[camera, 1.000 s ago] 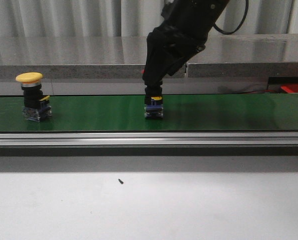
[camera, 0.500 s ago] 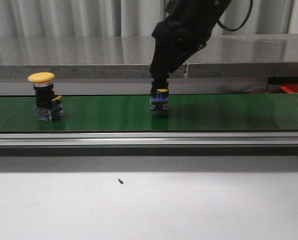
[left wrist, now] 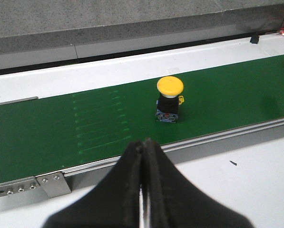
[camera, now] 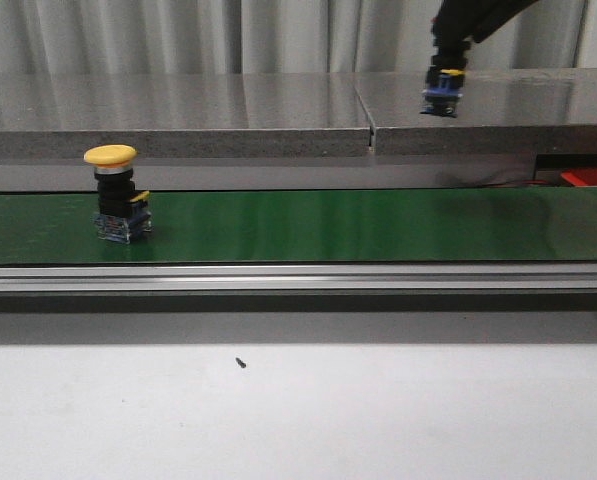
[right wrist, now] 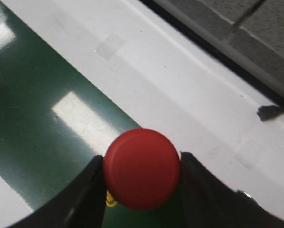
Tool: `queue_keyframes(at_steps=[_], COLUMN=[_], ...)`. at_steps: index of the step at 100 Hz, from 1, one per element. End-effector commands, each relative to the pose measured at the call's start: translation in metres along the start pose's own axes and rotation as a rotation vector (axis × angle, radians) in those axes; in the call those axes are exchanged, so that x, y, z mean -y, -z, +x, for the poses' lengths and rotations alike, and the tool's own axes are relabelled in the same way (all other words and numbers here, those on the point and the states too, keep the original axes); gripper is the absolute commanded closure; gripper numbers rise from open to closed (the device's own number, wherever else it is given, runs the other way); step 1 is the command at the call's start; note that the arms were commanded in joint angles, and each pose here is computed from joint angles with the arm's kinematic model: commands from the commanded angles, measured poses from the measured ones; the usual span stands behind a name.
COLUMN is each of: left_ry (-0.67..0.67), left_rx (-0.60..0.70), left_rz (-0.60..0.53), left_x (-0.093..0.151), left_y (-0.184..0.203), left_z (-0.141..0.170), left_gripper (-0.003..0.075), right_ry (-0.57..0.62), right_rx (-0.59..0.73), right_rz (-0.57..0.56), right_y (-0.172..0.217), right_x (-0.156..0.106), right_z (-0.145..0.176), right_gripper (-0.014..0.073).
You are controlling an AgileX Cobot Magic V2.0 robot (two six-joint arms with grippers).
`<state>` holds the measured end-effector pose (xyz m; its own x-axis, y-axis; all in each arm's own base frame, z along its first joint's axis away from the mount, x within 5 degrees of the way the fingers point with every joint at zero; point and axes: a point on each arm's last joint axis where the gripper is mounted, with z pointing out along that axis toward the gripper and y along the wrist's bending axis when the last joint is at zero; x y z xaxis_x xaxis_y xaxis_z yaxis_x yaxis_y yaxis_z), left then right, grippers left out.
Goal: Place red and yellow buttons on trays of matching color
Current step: 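Lift the red button and lower it into the red tray, open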
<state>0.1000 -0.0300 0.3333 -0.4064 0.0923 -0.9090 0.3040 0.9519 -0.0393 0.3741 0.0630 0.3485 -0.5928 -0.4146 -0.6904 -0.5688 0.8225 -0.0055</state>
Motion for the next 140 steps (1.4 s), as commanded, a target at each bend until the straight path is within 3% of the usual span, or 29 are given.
queue_keyframes(at_steps=[1, 50, 76, 108, 140], left_ry=[0.01, 0.01, 0.01, 0.01, 0.01], left_rx=[0.092, 0.092, 0.092, 0.092, 0.092], left_rz=[0.003, 0.003, 0.003, 0.003, 0.003], left_x=[0.001, 0.001, 0.001, 0.001, 0.001], left_y=[0.004, 0.004, 0.004, 0.004, 0.004], left_z=[-0.014, -0.014, -0.014, -0.014, -0.014], left_gripper=[0.0739, 0.0739, 0.0739, 0.0739, 0.0739], right_ry=[-0.033, -0.354, -0.459, -0.632, -0.697], right_rx=[0.111, 0.115, 0.156, 0.131, 0.124], right_rz=[0.077, 0.43, 0.61, 0.671, 0.689], right_y=[0.041, 0.077, 0.096, 0.083, 0.057], right_x=[0.012, 0.11, 0.146, 0.184, 0.205], right_z=[-0.007, 0.09, 0.125, 0.165, 0.186], right_gripper=[0.031, 0.031, 0.031, 0.031, 0.031])
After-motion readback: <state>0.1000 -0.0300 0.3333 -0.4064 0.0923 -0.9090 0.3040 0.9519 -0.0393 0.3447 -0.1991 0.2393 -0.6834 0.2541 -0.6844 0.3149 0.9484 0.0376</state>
